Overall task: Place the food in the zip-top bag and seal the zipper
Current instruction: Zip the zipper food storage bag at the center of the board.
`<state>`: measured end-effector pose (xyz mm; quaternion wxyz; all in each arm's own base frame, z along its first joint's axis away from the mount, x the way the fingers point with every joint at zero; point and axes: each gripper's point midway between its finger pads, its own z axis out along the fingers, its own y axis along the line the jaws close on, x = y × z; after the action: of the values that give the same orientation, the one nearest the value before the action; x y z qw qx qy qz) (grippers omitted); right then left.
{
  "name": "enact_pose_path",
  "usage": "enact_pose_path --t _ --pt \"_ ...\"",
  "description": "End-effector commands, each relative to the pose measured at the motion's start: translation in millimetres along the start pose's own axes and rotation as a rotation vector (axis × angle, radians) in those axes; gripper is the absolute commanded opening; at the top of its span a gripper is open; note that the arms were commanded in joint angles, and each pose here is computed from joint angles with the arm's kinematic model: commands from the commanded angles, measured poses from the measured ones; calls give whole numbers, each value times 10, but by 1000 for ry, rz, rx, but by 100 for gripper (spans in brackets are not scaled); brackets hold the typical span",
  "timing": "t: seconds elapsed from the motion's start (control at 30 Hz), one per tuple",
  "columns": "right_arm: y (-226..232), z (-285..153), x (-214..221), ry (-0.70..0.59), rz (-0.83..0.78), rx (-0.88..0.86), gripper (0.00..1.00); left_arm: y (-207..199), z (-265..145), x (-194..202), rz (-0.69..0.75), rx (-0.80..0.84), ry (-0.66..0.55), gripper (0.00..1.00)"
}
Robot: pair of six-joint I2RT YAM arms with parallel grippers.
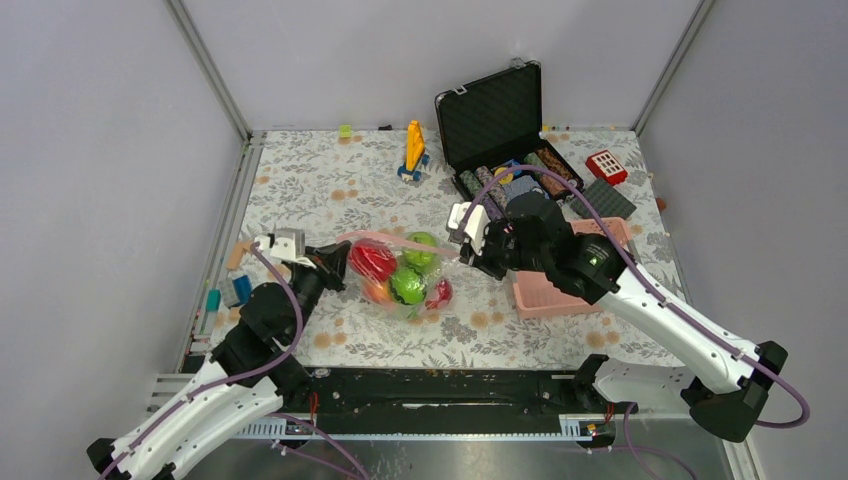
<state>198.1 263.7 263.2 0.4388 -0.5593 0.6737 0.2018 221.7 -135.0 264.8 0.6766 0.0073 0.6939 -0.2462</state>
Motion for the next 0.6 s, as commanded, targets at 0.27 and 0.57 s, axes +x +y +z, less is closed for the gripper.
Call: enact_pose_path --t 0.27,0.57 --pt "-126 -173 123 32 35 84 6 330 -65 -422 -26 -202 -132 0" --pt "-146 -140 63 11 57 90 5 1 8 -368 -1 -21 -102 0"
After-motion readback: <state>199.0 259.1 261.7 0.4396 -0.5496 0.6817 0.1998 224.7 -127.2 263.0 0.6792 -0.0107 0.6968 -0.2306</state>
